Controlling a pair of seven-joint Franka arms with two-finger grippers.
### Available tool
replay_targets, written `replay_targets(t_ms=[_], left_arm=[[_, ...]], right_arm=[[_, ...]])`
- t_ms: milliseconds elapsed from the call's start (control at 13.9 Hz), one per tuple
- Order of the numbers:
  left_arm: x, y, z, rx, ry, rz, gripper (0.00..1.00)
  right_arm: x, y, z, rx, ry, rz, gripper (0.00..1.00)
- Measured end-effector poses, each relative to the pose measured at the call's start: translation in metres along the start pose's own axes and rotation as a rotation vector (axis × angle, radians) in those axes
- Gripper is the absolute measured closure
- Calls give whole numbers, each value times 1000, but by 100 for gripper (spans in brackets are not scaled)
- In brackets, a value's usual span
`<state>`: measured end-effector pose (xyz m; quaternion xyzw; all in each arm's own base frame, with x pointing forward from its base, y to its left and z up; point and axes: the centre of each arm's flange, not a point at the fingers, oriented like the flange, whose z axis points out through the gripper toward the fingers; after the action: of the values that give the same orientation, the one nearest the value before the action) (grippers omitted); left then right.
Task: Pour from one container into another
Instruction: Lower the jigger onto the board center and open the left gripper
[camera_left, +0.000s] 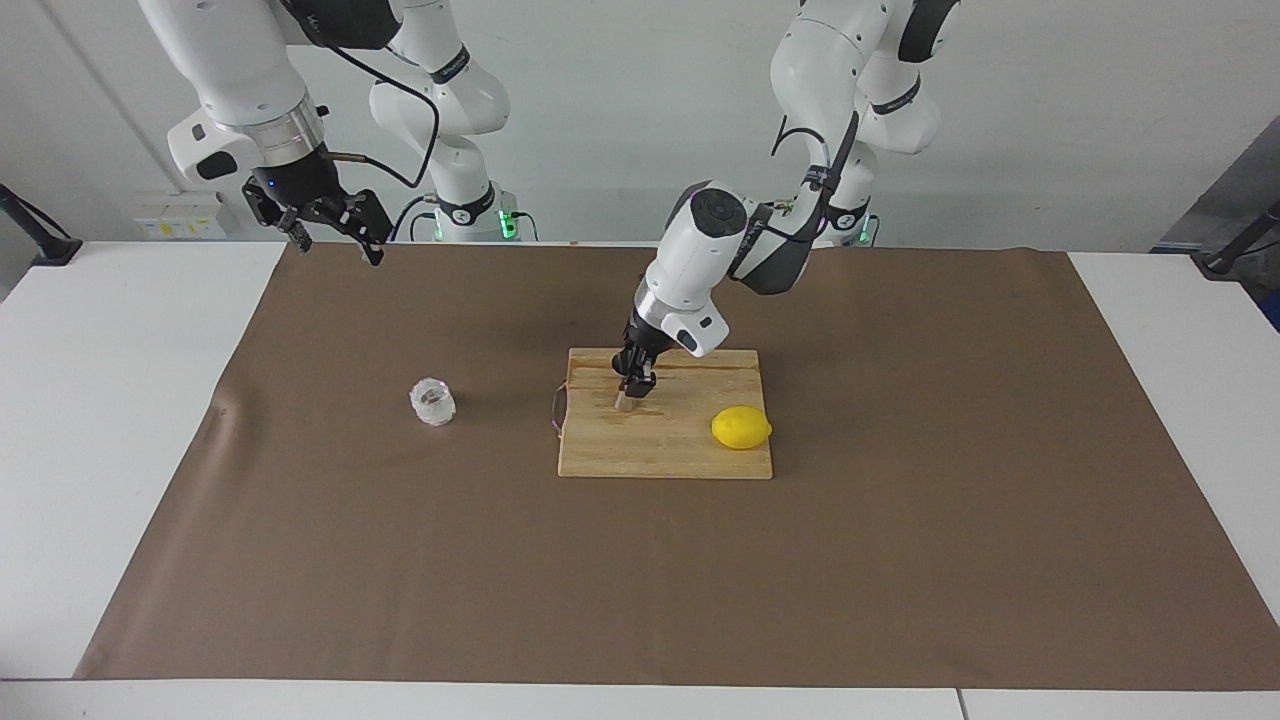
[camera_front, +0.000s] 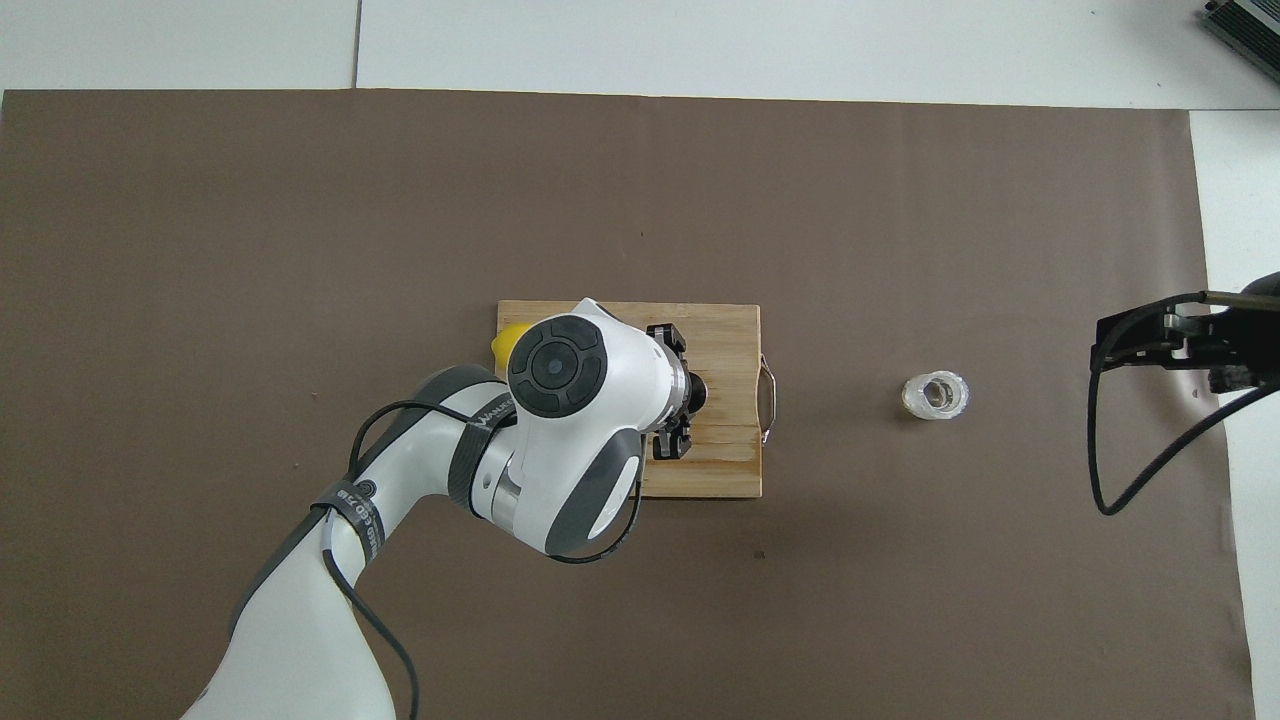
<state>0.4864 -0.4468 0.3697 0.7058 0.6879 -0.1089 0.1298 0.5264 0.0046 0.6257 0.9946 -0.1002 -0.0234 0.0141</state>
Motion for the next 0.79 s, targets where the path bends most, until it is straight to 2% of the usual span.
replay_targets(t_ms=[288,504,792], left_arm=[[0,1,-1,-2,9,8,3],[-1,6,-9,-8,11,11,0],[3,18,-39,-33,55,44,0]], right_arm=[[0,0,0,0,0,0,0],[0,0,0,0,0,0,0],[0,0,0,0,0,0,0]])
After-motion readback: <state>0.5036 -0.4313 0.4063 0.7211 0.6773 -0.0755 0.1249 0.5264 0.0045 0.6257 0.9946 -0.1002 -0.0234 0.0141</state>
